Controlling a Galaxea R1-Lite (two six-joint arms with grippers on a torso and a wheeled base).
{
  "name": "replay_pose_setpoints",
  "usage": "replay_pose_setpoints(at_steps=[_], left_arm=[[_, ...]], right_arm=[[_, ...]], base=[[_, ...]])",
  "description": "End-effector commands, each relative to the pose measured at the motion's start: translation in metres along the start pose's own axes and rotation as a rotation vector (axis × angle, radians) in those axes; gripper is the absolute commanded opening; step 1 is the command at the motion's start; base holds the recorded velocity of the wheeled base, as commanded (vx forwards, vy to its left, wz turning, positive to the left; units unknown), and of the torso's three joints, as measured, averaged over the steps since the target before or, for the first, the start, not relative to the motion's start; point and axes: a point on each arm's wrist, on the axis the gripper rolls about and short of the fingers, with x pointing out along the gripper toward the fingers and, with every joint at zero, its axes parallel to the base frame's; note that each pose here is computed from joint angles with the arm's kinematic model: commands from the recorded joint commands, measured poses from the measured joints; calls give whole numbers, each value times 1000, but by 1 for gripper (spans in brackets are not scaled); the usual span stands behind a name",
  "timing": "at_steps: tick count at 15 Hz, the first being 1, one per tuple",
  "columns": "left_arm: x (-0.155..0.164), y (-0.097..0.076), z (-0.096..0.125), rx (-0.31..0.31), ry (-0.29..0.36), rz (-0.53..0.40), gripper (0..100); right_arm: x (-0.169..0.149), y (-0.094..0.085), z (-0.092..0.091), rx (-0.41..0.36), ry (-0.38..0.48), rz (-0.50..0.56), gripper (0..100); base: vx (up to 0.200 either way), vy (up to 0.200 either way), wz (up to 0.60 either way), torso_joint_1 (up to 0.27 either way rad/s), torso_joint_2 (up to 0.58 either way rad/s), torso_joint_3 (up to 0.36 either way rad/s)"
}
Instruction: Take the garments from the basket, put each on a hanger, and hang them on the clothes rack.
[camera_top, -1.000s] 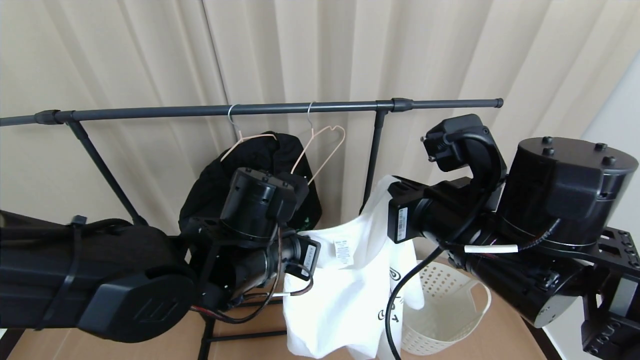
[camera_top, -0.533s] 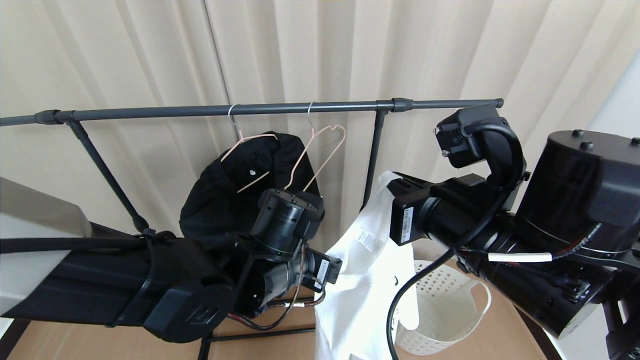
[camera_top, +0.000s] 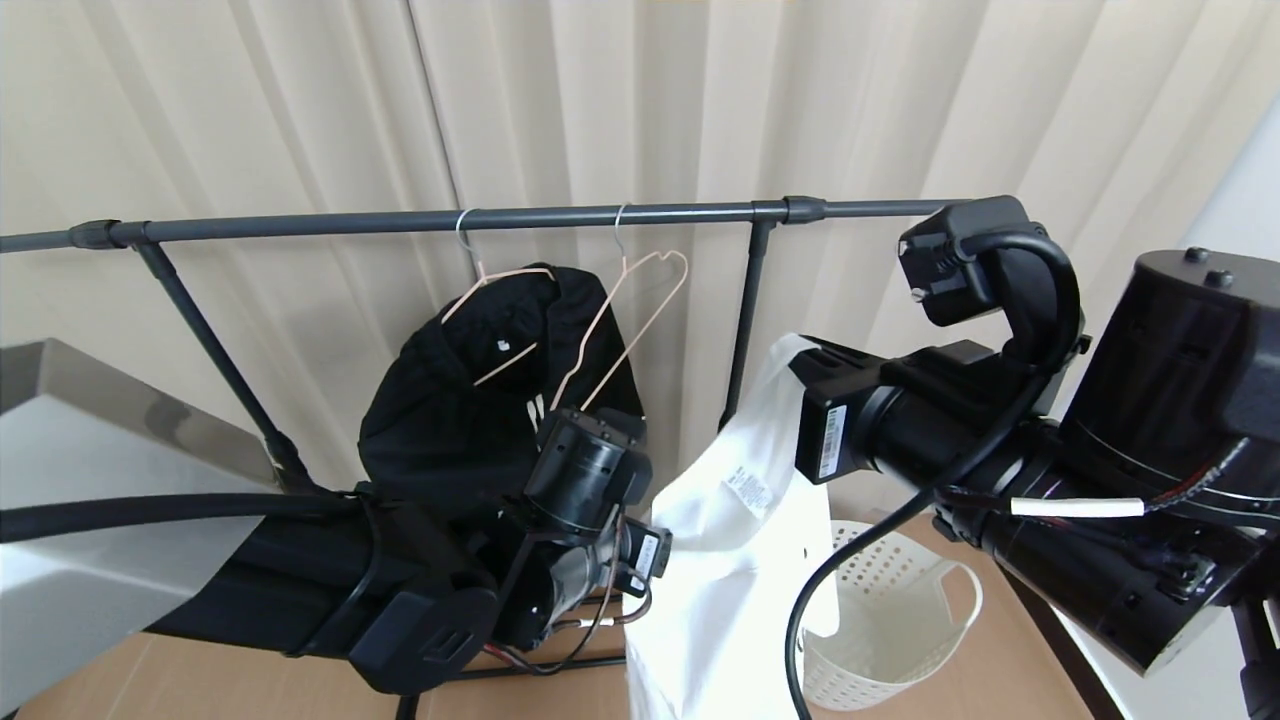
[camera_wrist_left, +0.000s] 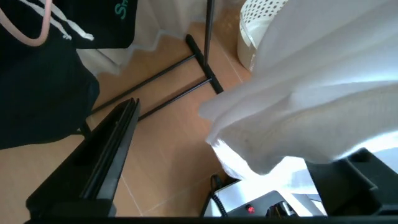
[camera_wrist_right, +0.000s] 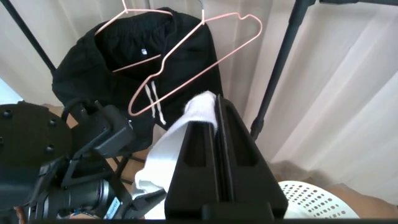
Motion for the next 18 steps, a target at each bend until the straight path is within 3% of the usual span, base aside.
replay_pose_setpoints(at_steps=[1, 5, 8, 10, 13, 15, 18], left_arm=[[-13, 5, -2, -1, -8, 3, 0], [-52, 20, 7, -27, -78, 1, 0], [-69, 33, 18, -56, -135, 22, 0], [-89, 50, 32, -33, -209, 57, 0], [-110, 60, 56, -51, -314, 69, 0], [-121, 67, 64, -11, -348, 91, 0], [-136, 69, 81, 4, -423, 87, 0]], right_arm=[[5, -7, -3, -5, 9, -30, 0], [14, -22, -1, -5, 9, -90, 0], [15, -30, -3, -46, 21, -114, 0], [17, -29, -6, -220, 89, -105, 0], [22, -27, 28, -275, 155, -100, 0], [24, -33, 45, -266, 170, -123, 0], [32, -50, 54, -239, 154, -133, 0]], base=[[0, 0, 0, 0, 0, 0], [0, 0, 0, 0, 0, 0], [0, 0, 0, 0, 0, 0], [0, 0, 0, 0, 0, 0], [0, 0, 0, 0, 0, 0], [0, 0, 0, 0, 0, 0], [0, 0, 0, 0, 0, 0]])
